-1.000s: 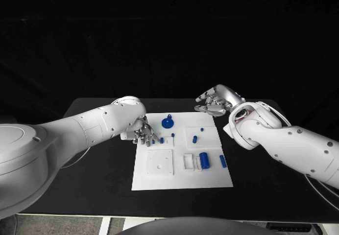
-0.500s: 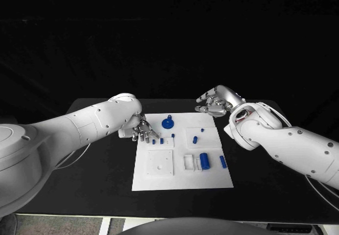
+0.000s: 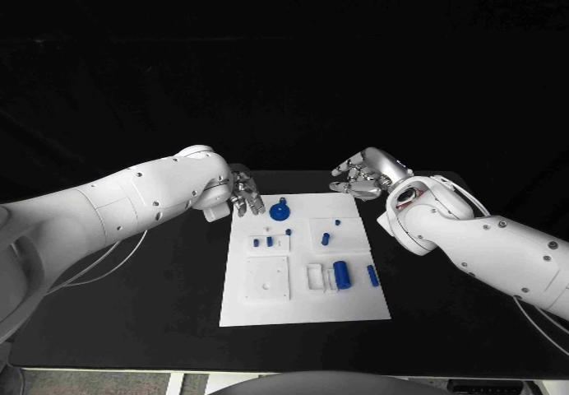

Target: Assemble the parts on the task board

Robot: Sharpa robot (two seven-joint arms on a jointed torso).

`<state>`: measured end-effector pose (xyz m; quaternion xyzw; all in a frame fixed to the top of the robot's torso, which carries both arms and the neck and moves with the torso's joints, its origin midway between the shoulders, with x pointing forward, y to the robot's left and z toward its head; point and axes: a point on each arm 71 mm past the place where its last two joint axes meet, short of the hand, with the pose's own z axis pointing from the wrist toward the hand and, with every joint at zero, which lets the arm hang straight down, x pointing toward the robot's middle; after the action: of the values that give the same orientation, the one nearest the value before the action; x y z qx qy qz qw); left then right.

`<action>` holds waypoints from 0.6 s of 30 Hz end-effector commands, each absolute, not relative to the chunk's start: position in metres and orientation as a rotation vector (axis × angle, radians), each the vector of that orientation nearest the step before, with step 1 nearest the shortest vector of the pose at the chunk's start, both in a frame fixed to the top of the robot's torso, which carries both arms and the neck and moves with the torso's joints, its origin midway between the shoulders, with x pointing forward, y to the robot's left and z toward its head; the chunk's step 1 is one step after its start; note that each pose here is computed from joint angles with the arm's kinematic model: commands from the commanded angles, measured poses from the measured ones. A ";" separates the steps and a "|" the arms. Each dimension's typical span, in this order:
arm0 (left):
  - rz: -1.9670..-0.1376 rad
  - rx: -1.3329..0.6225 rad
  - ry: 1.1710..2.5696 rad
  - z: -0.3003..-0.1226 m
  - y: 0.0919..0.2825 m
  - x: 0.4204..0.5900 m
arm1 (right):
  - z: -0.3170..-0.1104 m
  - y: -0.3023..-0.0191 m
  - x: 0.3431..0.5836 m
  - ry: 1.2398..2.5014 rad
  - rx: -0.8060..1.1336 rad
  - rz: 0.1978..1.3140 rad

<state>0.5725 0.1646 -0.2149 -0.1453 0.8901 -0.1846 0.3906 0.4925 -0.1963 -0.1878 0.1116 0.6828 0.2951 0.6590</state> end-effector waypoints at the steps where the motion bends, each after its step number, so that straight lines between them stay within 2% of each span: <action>1: -0.690 -0.251 1.933 -0.191 0.146 0.576 | -0.188 -0.200 0.494 1.527 0.253 0.671; 8: -0.754 0.068 1.712 -0.186 0.124 0.562 | -0.188 -0.203 0.495 1.524 0.264 0.679; 18: -0.715 0.348 1.694 -0.211 0.102 0.547 | -0.189 -0.204 0.496 1.510 0.279 0.706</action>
<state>0.5500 0.1077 -0.2148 0.0869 0.7578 -0.3032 0.5712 0.4965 -0.2050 -0.1903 0.1235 0.6764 0.2988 0.6618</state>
